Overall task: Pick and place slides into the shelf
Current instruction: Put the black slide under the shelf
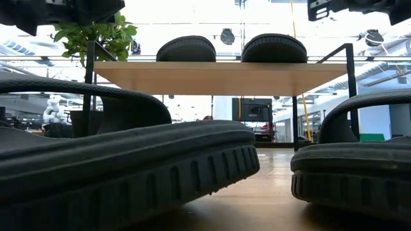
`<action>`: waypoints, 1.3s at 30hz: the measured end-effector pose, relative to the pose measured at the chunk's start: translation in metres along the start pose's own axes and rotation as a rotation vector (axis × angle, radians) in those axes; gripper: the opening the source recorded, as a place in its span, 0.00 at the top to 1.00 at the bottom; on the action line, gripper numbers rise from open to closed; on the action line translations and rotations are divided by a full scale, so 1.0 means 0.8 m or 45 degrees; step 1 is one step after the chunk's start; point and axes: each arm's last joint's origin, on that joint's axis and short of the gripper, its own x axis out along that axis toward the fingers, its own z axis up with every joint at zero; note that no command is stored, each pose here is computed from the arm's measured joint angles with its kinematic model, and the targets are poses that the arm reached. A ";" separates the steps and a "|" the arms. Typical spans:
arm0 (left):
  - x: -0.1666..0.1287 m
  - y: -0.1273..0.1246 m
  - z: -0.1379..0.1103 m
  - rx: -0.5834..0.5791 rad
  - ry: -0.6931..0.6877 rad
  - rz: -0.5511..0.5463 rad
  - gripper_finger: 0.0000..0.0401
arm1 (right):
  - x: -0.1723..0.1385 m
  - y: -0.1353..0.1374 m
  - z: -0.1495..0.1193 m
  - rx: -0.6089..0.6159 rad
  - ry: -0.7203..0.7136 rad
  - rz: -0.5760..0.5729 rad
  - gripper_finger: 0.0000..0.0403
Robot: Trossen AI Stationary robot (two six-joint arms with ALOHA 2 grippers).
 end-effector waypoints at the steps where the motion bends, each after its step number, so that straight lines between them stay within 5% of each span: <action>1: -0.004 0.001 0.001 0.011 0.001 0.024 1.00 | -0.008 -0.002 0.002 -0.014 -0.015 -0.035 1.00; 4: -0.016 0.004 0.005 0.005 -0.004 0.074 1.00 | -0.037 -0.003 0.010 0.025 -0.079 -0.116 1.00; 8: -0.026 0.000 0.005 -0.057 0.027 0.074 1.00 | -0.063 0.013 0.012 0.089 -0.156 0.032 1.00; 21: -0.029 -0.017 -0.004 -0.256 0.118 -0.103 0.99 | -0.038 0.048 -0.023 0.147 -0.260 0.433 1.00; 32: -0.022 -0.035 -0.006 -0.339 0.156 -0.291 0.98 | -0.005 0.071 -0.021 0.141 -0.255 0.490 1.00; 39: -0.002 -0.056 -0.007 -0.432 0.197 -0.483 0.99 | 0.019 0.089 -0.028 0.095 -0.170 0.391 1.00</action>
